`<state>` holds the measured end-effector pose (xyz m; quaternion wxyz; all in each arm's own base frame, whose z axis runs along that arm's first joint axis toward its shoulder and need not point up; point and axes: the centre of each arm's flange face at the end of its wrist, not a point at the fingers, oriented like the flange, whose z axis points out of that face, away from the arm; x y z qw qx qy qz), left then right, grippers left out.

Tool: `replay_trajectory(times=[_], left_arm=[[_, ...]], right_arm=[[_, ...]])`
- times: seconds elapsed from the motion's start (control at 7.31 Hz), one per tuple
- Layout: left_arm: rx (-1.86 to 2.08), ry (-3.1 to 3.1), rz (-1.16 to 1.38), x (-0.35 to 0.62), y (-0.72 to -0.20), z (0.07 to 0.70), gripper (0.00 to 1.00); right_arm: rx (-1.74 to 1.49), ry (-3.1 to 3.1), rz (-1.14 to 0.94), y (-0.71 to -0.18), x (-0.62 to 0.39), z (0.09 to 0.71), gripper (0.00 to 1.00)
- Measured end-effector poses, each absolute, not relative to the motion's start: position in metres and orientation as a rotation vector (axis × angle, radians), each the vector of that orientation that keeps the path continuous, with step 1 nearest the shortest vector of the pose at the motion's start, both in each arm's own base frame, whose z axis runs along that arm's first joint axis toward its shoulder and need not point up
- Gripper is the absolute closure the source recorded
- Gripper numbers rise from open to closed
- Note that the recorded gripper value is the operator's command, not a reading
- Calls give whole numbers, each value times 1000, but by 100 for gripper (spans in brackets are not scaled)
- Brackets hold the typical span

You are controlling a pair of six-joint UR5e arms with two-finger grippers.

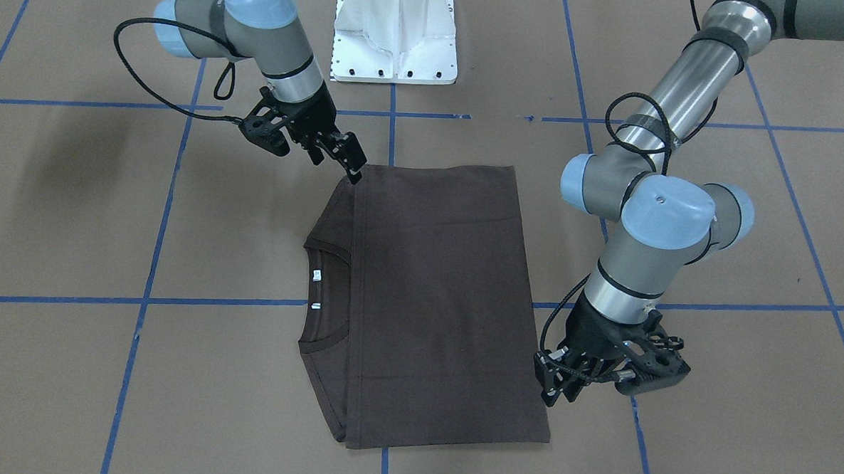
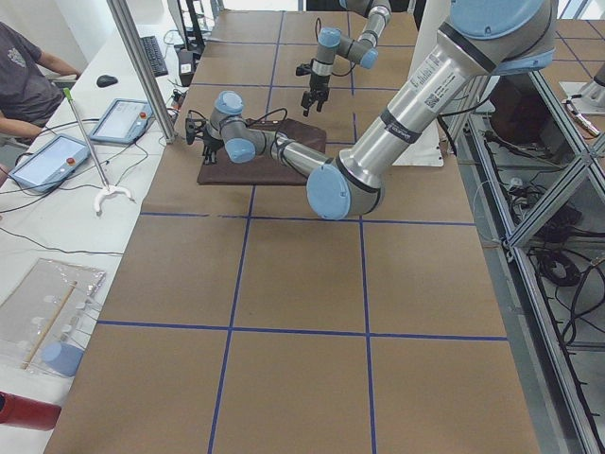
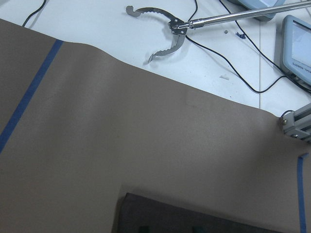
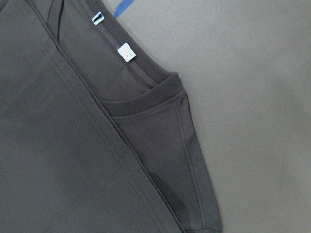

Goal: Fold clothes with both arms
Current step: 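Press the right gripper on the folded edge while the left gripper withdraws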

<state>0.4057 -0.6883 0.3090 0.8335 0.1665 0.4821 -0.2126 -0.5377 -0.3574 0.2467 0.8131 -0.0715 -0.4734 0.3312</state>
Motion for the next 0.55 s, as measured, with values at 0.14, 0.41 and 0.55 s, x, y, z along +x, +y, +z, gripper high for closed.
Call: replay_trajectory(times=[0.14, 0.41, 0.55], left_arm=[[349, 1026, -446, 403, -684, 312, 58], [348, 1030, -443, 402, -682, 312, 58], [347, 1031, -443, 402, -681, 312, 58]], right_arm=[[-174, -986, 719, -343, -555, 246, 14], [-198, -947, 751, -323, -581, 256, 19], [-207, -933, 774, -320, -588, 262, 28]])
